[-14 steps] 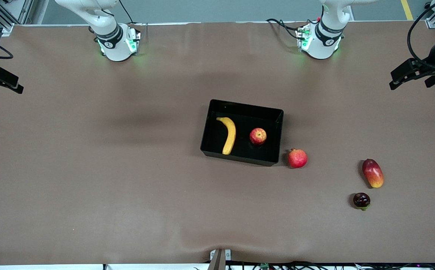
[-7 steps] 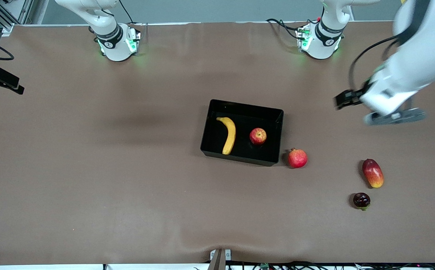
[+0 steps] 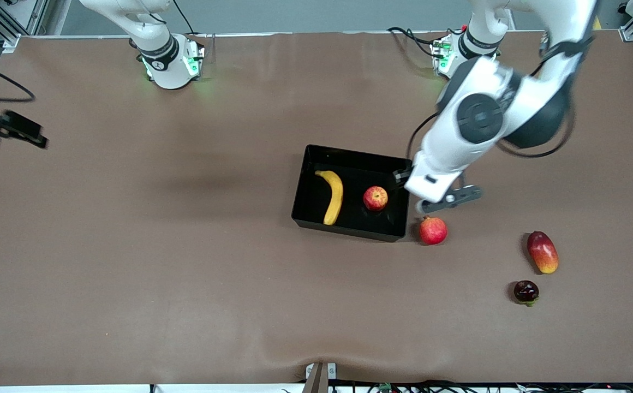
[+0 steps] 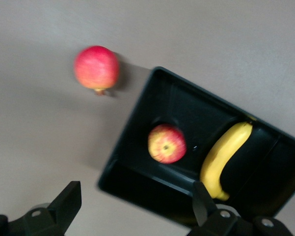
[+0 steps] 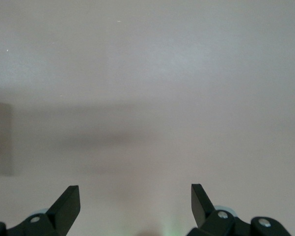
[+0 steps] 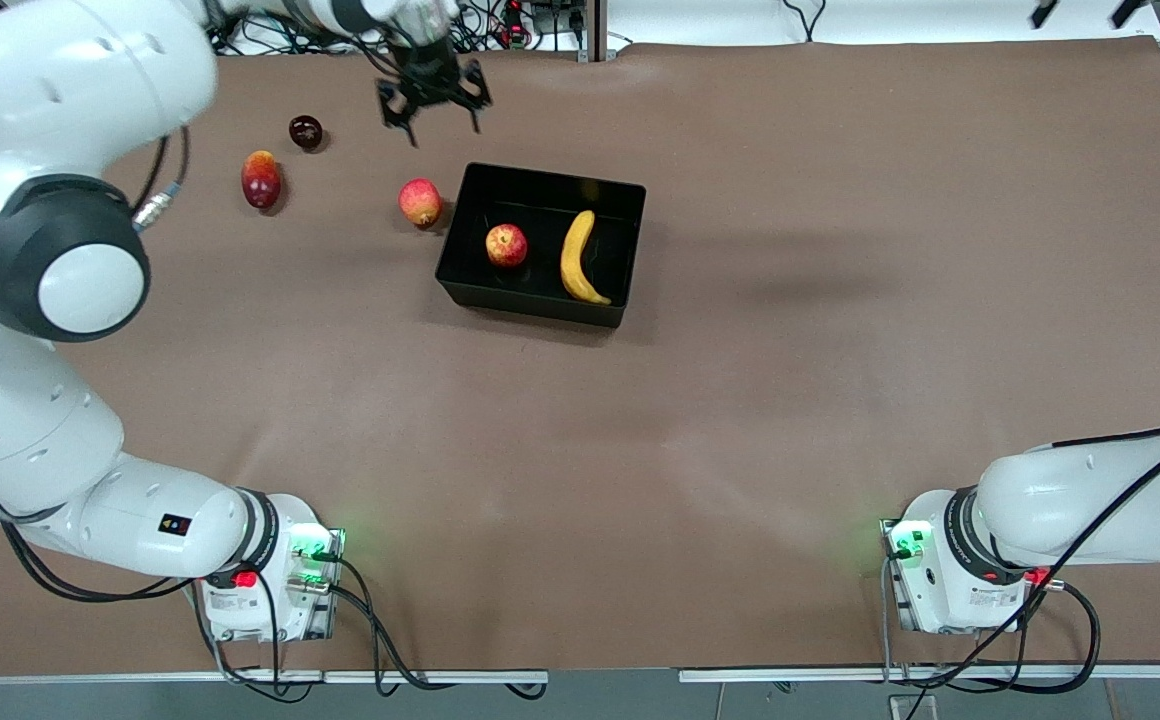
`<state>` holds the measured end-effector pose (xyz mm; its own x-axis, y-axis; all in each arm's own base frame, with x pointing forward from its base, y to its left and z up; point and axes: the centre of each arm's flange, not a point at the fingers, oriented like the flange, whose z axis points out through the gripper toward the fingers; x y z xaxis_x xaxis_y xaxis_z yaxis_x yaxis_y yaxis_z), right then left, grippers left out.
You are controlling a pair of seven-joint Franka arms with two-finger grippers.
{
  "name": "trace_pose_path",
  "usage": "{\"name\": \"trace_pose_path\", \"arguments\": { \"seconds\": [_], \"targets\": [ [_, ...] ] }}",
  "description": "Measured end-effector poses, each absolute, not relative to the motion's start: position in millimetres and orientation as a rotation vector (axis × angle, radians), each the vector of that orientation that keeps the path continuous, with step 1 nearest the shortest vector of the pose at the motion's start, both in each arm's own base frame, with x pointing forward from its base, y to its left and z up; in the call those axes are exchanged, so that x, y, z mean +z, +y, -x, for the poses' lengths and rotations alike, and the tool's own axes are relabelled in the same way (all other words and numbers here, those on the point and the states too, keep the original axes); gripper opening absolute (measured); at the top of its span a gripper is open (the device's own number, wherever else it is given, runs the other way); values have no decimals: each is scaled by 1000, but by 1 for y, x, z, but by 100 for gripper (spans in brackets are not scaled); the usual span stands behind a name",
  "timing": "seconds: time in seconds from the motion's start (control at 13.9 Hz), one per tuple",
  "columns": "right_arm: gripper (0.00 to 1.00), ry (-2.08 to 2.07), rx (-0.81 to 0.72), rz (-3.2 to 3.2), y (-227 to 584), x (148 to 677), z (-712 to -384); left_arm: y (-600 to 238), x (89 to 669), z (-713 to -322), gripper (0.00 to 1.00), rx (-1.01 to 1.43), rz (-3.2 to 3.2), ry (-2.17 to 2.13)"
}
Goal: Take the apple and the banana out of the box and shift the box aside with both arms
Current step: 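Reach the left gripper into the black tray and grasp the red apple, then carry the apple out with the left gripper and set it beside the mango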
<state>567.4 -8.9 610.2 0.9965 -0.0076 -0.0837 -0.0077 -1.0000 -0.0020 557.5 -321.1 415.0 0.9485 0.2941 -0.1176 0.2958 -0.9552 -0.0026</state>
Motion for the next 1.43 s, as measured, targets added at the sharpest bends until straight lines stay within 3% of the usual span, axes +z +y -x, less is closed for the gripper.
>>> {"name": "trace_pose_path", "arguments": {
  "seconds": [0.22, 1.08, 1.29, 1.43],
  "targets": [
    [100, -71, 163, 3138, 26, 583, -591, -346, 354, -548, 100, -203, -3074, 553],
    [100, -203, 377, 3126, 76, 505, -614, -376, 205, -524, 100, -322, -3124, 646],
    [100, -200, 373, 3127, 75, 508, -615, -375, 204, -522, 73, -326, -3127, 646],
    [100, -197, 375, 3127, 74, 508, -615, -375, 216, -527, 73, -296, -3116, 649]
  ]
}}
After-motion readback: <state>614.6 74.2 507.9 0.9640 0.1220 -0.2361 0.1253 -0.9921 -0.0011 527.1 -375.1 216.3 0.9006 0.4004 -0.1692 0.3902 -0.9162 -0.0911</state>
